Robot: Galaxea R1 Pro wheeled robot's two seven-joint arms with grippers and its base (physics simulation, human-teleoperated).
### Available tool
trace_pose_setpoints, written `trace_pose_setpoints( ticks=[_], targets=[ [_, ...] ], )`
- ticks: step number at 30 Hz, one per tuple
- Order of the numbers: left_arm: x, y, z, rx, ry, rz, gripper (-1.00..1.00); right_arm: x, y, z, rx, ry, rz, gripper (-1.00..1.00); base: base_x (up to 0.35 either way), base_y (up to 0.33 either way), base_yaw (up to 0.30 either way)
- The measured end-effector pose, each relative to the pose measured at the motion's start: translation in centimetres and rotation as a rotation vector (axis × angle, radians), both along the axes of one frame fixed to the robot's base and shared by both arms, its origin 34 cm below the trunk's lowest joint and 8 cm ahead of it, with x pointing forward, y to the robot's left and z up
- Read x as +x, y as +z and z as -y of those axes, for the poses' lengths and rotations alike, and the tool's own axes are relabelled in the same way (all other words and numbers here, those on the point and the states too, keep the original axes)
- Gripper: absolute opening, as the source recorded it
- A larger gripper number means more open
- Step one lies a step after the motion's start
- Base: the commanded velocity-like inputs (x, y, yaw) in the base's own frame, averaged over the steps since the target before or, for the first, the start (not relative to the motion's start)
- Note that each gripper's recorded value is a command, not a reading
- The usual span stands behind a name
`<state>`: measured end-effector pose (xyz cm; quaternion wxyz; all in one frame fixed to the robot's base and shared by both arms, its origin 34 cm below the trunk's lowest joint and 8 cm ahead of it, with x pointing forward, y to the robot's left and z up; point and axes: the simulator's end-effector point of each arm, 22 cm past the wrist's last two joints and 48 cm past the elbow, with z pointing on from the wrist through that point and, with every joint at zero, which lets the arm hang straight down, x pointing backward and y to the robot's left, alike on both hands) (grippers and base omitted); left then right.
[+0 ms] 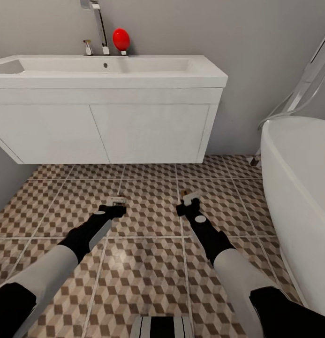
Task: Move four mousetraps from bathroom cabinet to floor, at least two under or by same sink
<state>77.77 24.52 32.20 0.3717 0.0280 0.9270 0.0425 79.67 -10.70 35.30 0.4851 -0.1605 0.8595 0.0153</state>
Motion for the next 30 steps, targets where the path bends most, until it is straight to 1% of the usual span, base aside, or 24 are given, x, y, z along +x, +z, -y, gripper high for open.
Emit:
trace_pose_setpoints(
  ticks=[7,10,16,20,24,27,30],
  targets=[
    [0.7,1.0,0.1,-0.004,-0.010,0.023,-1.00,0.1,0.1,0.0,0.001,-0.002,0.003,-1.00,0.000,0.000,0.000],
    [0.6,0.2,0.4,-0.008,-0.014,0.014,-1.00,-0.1,-1.1,0.0,0.001,-0.002,-0.013,-1.00,0.000,0.000,0.000],
    [0.9,-0.7,1.5,-0.026,-0.031,0.015,-1.00,-0.7,-3.6,0.0,0.001,-0.002,-0.046,-1.00,0.000,0.000,0.000],
    [0.9,-1.7,1.4,-0.027,-0.034,0.010,-1.00,-1.2,-5.2,0.0,0.001,-0.001,-0.068,-1.00,0.000,0.000,0.000],
    [1.9,-0.9,1.6,-0.036,-0.050,0.048,-1.00,-1.6,-6.8,0.0,0.001,-0.001,-0.091,-1.00,0.000,0.000,0.000],
    [2.1,-1.2,1.7,-0.040,-0.056,0.052,-1.00,-2.0,-8.0,0.0,0.001,-0.001,-0.108,-1.00,0.000,0.000,0.000],
    [1.7,-2.5,1.6,-0.039,-0.055,0.036,-1.00,-2.5,-9.3,0.0,0.001,0.000,-0.125,-1.00,0.000,0.000,0.000]
  ],
)
